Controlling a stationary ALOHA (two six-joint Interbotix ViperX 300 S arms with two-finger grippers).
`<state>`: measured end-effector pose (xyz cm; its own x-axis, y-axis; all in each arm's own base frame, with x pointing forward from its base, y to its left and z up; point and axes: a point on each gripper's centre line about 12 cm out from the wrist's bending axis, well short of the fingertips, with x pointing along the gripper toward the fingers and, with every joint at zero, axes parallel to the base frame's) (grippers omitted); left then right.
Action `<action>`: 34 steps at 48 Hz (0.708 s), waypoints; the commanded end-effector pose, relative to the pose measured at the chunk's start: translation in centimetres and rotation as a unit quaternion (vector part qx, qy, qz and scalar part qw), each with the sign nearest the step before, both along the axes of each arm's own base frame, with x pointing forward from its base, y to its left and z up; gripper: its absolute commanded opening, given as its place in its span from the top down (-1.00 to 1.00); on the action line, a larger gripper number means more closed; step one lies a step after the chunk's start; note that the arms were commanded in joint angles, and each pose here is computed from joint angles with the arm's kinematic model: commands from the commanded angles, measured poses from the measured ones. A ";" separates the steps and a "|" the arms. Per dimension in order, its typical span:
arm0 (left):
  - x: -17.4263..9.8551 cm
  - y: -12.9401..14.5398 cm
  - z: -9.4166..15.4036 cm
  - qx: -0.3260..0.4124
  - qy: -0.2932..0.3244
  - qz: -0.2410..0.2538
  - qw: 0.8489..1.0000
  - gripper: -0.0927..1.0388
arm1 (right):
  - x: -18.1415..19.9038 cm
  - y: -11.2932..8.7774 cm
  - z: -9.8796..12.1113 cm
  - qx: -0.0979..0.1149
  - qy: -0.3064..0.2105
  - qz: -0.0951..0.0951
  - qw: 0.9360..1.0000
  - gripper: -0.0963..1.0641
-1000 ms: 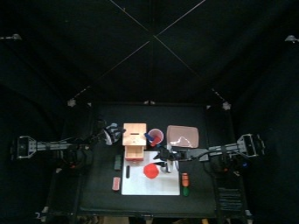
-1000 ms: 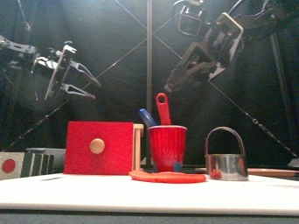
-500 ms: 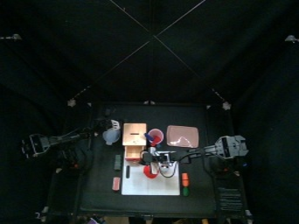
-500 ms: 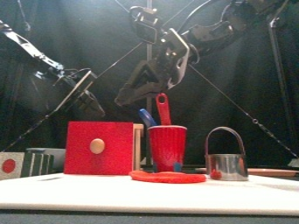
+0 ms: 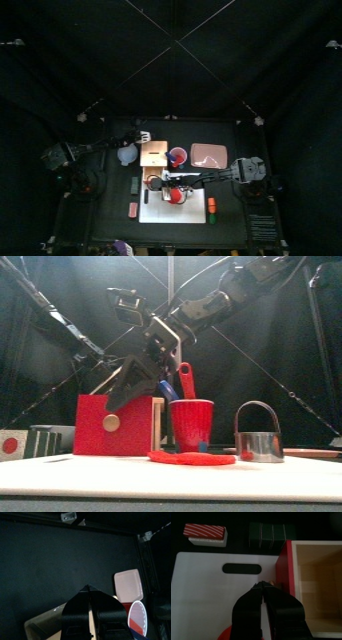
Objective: Get the cutter from the drawer then cut the dough then place the extra dough in the bowl
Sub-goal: Shut the drawer
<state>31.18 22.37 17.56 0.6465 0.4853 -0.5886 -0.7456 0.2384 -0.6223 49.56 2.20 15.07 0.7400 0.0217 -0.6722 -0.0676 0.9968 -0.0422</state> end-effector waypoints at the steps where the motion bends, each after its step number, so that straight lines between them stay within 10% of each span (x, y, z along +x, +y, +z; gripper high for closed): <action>1: 0.9 0.5 1.2 -0.011 -0.006 -0.013 1.000 0.31 | 0.8 -0.2 2.1 -0.006 -0.008 0.000 1.000 0.30; 34: 0.5 -1.0 -0.4 -0.057 0.023 -0.039 0.997 0.31 | 1.8 -6.7 3.5 -0.049 -0.002 -0.044 0.998 0.30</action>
